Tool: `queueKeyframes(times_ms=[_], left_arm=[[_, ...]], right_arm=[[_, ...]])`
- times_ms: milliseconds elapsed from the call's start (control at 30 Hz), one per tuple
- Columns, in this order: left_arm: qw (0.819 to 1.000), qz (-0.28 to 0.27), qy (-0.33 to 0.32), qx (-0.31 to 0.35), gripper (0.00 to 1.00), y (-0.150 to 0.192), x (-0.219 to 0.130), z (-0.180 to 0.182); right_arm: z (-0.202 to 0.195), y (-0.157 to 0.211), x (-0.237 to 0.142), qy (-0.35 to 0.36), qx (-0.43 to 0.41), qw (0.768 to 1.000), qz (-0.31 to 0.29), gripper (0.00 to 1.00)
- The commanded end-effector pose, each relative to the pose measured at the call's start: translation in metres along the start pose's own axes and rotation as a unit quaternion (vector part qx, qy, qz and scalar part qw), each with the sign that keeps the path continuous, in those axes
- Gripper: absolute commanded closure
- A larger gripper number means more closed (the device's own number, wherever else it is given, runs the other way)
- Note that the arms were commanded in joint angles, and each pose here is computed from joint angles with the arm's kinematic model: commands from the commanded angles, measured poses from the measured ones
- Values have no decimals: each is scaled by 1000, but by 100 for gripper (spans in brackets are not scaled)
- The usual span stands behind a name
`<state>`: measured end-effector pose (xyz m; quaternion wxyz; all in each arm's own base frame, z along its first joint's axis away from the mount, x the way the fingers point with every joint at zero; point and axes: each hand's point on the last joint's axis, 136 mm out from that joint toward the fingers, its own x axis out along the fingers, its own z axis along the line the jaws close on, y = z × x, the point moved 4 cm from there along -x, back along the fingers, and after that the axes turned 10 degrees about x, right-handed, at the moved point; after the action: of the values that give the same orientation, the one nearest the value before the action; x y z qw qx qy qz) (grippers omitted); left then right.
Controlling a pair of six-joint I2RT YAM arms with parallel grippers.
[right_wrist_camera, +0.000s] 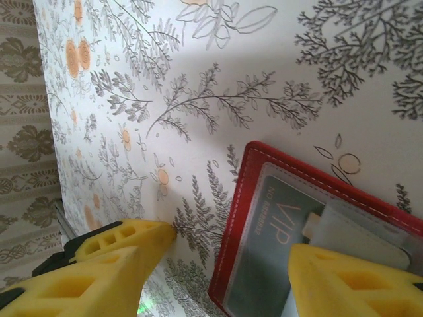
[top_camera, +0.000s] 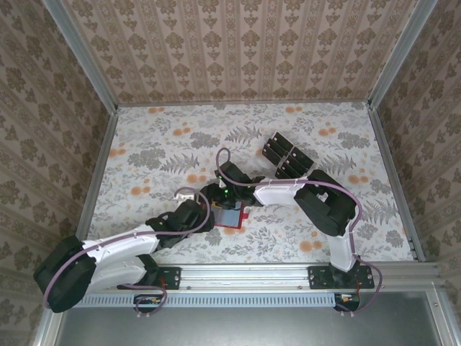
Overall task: Put the credit cards into the card holder
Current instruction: Flip over the card slot in the card holder.
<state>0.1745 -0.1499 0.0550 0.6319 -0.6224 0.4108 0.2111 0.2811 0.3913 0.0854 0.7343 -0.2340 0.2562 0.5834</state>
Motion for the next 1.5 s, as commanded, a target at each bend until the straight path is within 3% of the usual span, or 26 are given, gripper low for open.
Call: queueKeyframes(times_ms=[0,267,533,700,933,1467], left_arm=[[1000,14,-7,3,0,9,5,3],[1000,20,-13,3,0,13,8,5],[1000,22,-14,4,0,14,9,5],[1000,21,-14,4,0,12,10,4],[1000,13,-13,2,0,5,1,3],[997,-57,-25,-46,0,-8,-40,23]], right_arm=[[20,-3,-11,-16,-13,1000,2,39],[24,-15,-50,-23,-25,998,-47,38],[-15,-8,-74,15,-5,996,-83,38],[-26,1,-57,19,3,998,-60,38],[-9,8,-28,9,-9,999,-30,38],[-1,14,21,12,0,1000,5,38]])
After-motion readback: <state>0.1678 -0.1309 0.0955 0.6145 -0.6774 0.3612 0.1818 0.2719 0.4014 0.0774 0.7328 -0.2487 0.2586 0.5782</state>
